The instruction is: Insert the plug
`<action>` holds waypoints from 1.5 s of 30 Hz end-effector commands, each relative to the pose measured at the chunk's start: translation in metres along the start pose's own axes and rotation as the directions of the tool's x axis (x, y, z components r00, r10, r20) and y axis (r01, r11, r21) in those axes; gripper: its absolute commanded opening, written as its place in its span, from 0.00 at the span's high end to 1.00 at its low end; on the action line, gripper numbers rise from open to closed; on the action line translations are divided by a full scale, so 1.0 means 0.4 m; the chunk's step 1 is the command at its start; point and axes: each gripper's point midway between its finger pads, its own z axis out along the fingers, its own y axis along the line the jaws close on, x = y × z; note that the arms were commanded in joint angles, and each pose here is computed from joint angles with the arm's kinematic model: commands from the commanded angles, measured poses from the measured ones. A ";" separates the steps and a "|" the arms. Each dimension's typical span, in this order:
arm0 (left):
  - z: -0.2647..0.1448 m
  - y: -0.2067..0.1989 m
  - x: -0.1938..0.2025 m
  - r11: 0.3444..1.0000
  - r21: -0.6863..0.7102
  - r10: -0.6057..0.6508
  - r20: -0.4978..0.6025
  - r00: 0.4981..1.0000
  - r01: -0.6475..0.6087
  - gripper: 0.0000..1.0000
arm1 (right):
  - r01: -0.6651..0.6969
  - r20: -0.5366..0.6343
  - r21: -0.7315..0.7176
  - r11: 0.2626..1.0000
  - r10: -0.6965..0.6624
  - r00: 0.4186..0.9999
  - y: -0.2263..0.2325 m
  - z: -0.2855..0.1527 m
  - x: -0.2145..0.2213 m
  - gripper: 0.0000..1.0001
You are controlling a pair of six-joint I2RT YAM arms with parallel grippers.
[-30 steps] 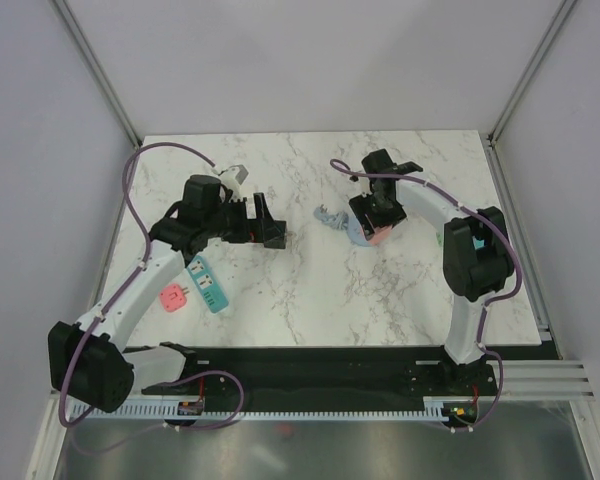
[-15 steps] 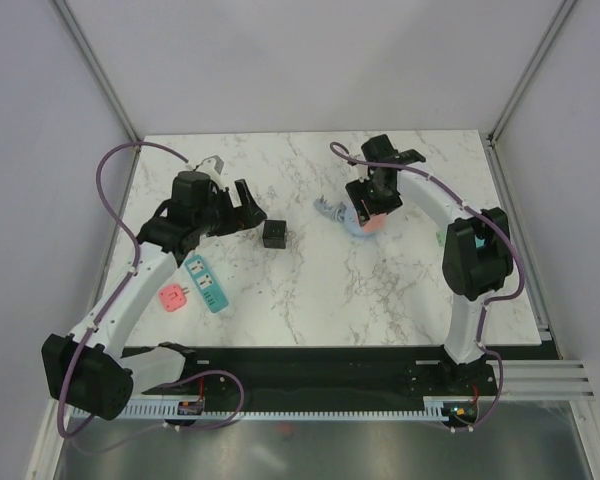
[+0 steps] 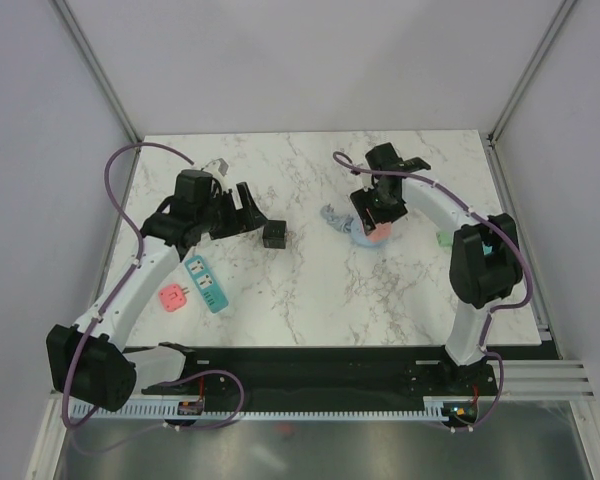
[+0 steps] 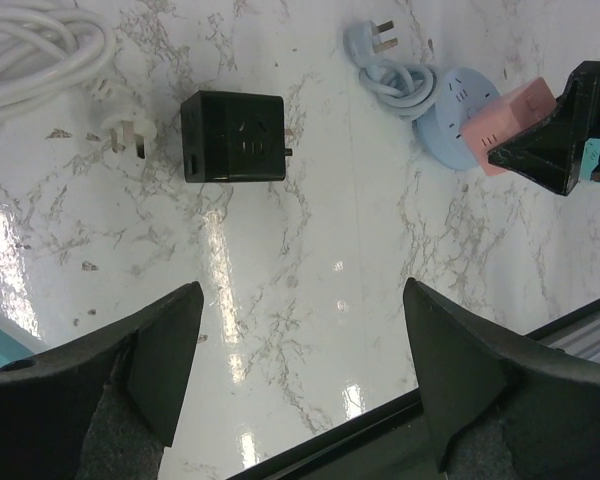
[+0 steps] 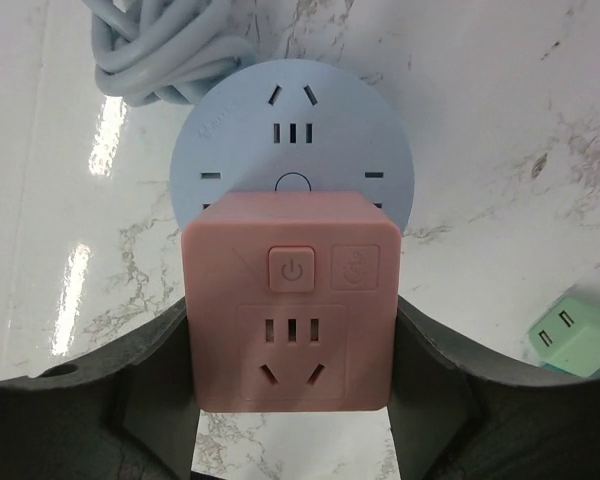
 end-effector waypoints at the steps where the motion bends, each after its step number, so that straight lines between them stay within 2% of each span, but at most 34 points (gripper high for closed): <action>1: -0.030 -0.032 -0.035 0.997 0.046 0.054 0.044 0.998 -0.056 0.12 | 0.008 -0.010 0.025 1.000 -0.008 1.000 -0.026 0.021 0.031 0.44; 8: -0.034 -0.028 -0.032 0.995 0.048 0.089 0.059 0.994 -0.092 0.09 | 0.087 -0.052 0.003 0.996 -0.087 0.995 -0.066 0.069 0.119 0.46; 11: -0.032 -0.033 -0.035 0.993 0.061 0.093 0.066 0.993 -0.097 0.09 | 0.161 -0.013 0.001 0.987 -0.161 0.987 -0.079 0.053 0.108 0.44; 19: -0.009 -0.045 -0.042 0.992 0.092 0.080 0.068 0.995 -0.086 0.08 | 0.363 0.069 0.037 0.931 -0.365 0.929 -0.107 -0.002 0.017 0.27; 22: 0.001 -0.046 -0.046 0.992 0.094 0.079 0.068 0.995 -0.085 0.08 | 0.393 0.075 0.047 0.918 -0.395 0.915 -0.112 -0.016 -0.002 0.22; 23: 0.003 -0.048 -0.050 0.992 0.097 0.080 0.072 0.994 -0.087 0.08 | 0.407 0.083 0.049 0.912 -0.410 0.908 -0.111 -0.023 -0.008 0.17; 26: 0.016 -0.049 -0.051 0.991 0.102 0.080 0.063 0.995 -0.087 0.08 | 0.414 0.108 0.082 0.907 -0.421 0.901 -0.122 -0.054 -0.034 0.11; 31: 0.026 -0.043 -0.052 0.991 0.097 0.091 0.063 0.994 -0.097 0.08 | 0.358 0.243 0.072 0.931 -0.365 0.899 -0.083 -0.143 -0.098 0.11; 32: 0.026 -0.046 -0.051 0.990 0.102 0.092 0.062 0.994 -0.098 0.08 | 0.340 0.277 0.081 0.937 -0.349 0.895 -0.076 -0.173 -0.111 0.12; 34: 0.024 -0.050 -0.051 0.989 0.110 0.094 0.063 0.994 -0.100 0.08 | 0.217 0.322 0.082 0.973 -0.232 0.918 -0.071 -0.199 -0.132 0.14; 36: 0.021 -0.051 -0.050 0.988 0.115 0.095 0.067 0.993 -0.102 0.08 | 0.107 0.343 0.089 0.990 -0.131 0.930 -0.076 -0.207 -0.144 0.22; 37: 0.021 -0.053 -0.050 0.987 0.119 0.096 0.069 0.993 -0.103 0.08 | -0.013 0.352 0.073 0.997 -0.013 0.936 -0.073 -0.202 -0.145 0.26; 38: 0.018 -0.055 -0.049 0.987 0.124 0.095 0.072 0.993 -0.104 0.08 | -0.077 0.356 0.084 0.993 0.042 0.933 -0.078 -0.192 -0.152 0.40; 40: 0.017 -0.059 -0.047 0.985 0.135 0.095 0.071 0.993 -0.104 0.08 | -0.234 0.367 0.056 0.970 0.198 0.909 -0.067 -0.177 -0.158 0.50; 41: 0.014 -0.061 -0.046 0.985 0.138 0.096 0.071 0.993 -0.105 0.08 | -0.254 0.377 0.046 0.966 0.219 0.900 -0.048 -0.163 -0.171 0.58; 43: 0.010 -0.064 -0.049 0.984 0.142 0.101 0.081 0.992 -0.111 0.08 | -0.342 0.405 0.090 0.935 0.279 0.871 -0.050 -0.156 -0.185 0.65; 45: 0.002 -0.064 -0.050 0.983 0.141 0.103 0.090 0.991 -0.115 0.09 | -0.358 0.392 0.114 0.927 0.289 0.874 -0.031 -0.116 -0.195 0.74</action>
